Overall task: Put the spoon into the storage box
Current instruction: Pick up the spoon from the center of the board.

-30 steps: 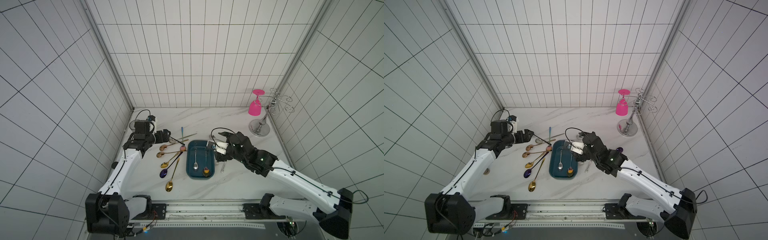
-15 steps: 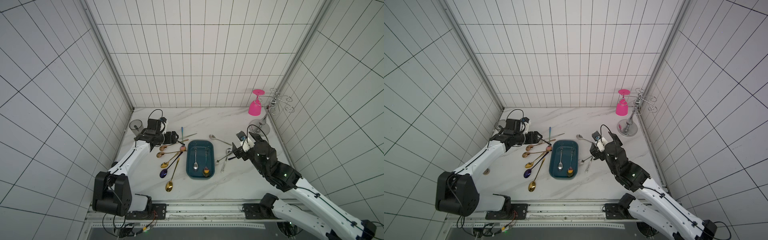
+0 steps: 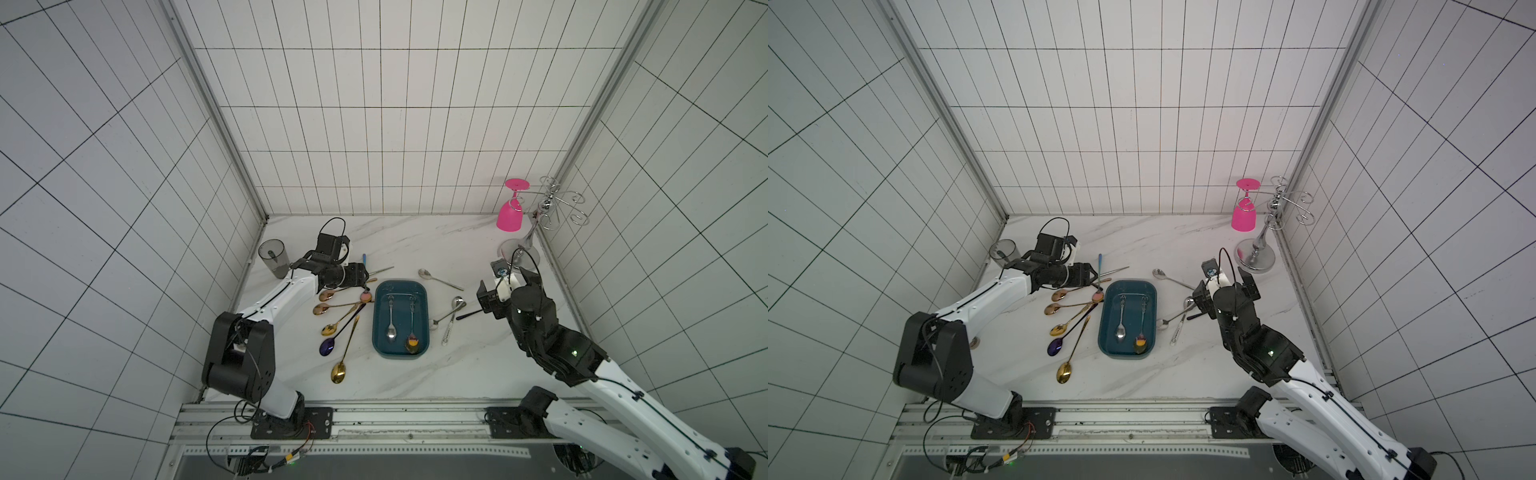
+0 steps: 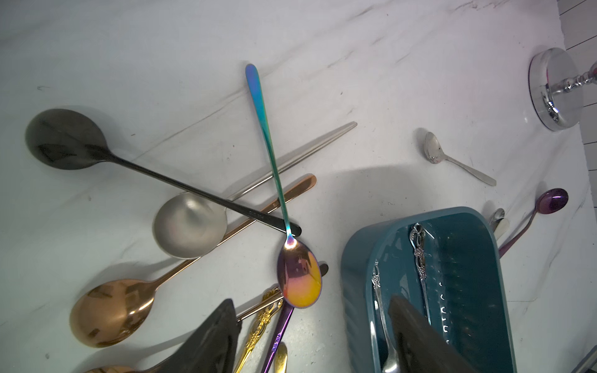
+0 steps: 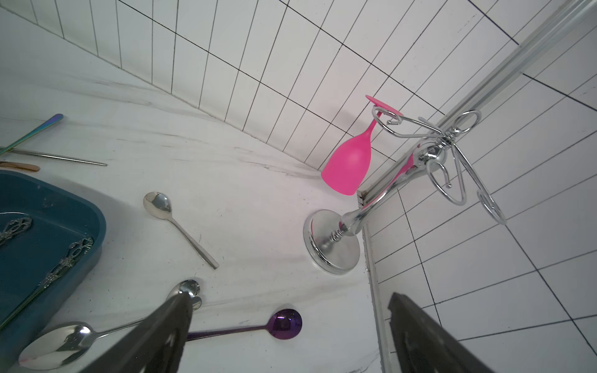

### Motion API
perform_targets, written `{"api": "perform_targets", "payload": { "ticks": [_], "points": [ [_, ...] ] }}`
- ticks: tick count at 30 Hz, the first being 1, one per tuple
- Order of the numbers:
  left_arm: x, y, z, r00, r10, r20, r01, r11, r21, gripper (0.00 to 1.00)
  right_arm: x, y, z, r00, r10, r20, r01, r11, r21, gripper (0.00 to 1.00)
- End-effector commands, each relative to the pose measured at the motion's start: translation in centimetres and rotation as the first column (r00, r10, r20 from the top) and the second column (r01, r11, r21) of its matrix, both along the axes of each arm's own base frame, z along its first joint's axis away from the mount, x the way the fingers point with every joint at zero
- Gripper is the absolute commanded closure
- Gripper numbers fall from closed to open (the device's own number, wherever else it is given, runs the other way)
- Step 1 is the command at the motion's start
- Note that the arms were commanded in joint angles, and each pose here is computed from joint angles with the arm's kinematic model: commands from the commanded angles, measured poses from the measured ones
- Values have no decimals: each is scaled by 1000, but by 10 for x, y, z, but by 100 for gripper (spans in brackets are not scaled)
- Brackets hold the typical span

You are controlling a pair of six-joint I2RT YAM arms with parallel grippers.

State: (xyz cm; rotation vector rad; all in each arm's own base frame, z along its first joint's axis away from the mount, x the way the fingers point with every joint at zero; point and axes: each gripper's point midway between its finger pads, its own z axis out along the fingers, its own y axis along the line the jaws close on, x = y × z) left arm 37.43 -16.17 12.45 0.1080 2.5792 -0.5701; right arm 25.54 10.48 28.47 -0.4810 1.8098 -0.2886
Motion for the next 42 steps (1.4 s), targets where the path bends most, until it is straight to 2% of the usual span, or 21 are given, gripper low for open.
{"api": "perform_targets", "payload": {
  "ticks": [1, 9, 15, 22, 29, 34, 42],
  "points": [
    [9, -8, -6, 1000, 20, -20, -19, 999, 51, 29, 1, -14, -8, 997, -71, -6, 71, 997, -8, 1],
    [28, -14, -32, 990, 50, -132, -34, 992, 120, 41, 2, -11, -14, 997, -65, -29, 64, 997, -41, 1],
    [34, -15, -49, 981, 70, -182, -41, 987, 154, 46, 2, -12, -15, 997, -63, -31, 62, 997, -45, 1],
    [39, -13, -64, 971, 95, -218, -56, 982, 182, 59, 2, -10, -16, 998, -54, -36, 52, 998, -44, 1],
    [48, -15, -75, 966, 98, -241, -49, 978, 204, 62, 1, -9, -17, 998, -45, -41, 43, 998, -45, 1],
    [54, -14, -83, 960, 101, -260, -45, 976, 212, 70, 1, -8, -17, 998, -43, -42, 41, 998, -45, 1],
    [60, -11, -94, 952, 109, -287, -47, 975, 215, 75, 1, -9, -18, 998, -43, -46, 41, 998, -46, 1]
  ]
}}
